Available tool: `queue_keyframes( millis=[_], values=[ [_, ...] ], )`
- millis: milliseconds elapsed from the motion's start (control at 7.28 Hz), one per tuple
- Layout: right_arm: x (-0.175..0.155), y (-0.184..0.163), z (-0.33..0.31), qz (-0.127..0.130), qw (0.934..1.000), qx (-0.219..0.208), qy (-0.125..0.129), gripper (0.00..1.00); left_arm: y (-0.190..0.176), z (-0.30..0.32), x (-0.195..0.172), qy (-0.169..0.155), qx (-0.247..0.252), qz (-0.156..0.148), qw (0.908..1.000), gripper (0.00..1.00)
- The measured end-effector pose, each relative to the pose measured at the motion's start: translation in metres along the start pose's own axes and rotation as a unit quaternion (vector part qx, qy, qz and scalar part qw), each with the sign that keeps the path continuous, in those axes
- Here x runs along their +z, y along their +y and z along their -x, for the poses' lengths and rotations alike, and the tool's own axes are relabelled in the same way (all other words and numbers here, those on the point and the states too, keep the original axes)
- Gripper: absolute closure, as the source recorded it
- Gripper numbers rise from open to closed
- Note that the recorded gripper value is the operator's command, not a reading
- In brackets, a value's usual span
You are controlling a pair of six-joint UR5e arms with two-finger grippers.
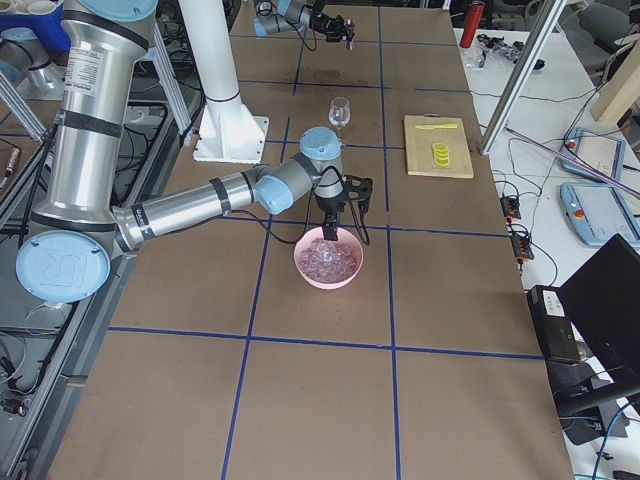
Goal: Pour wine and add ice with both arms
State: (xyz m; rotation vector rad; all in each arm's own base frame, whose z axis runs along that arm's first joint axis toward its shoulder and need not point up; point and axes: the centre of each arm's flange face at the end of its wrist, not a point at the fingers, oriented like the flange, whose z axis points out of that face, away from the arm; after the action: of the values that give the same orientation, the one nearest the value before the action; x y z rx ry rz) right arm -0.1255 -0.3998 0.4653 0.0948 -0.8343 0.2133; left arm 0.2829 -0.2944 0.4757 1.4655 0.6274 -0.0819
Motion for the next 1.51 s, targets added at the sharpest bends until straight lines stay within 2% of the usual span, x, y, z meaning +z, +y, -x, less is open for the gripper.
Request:
queue_keyframes(
  millis=[687, 962, 1511],
  values=[
    [0.036, 0.031, -0.012, -0.023, 0.9991, -0.021, 0.029, 0.00, 0.008, 0.016, -0.007, -0.009, 0.002, 0.008, 0.9999, 1.00],
    [0.058, 0.034, -0.019, -0.031, 0.9991, -0.011, 0.026, 0.01, 0.009, 0.019, -0.008, -0.010, 0.002, 0.010, 0.9999, 1.00],
    [0.080, 0.042, -0.023, -0.018, 0.9992, 0.013, 0.032, 0.03, 0.011, 0.023, -0.010, -0.011, 0.005, 0.012, 0.9999, 1.00]
  ],
)
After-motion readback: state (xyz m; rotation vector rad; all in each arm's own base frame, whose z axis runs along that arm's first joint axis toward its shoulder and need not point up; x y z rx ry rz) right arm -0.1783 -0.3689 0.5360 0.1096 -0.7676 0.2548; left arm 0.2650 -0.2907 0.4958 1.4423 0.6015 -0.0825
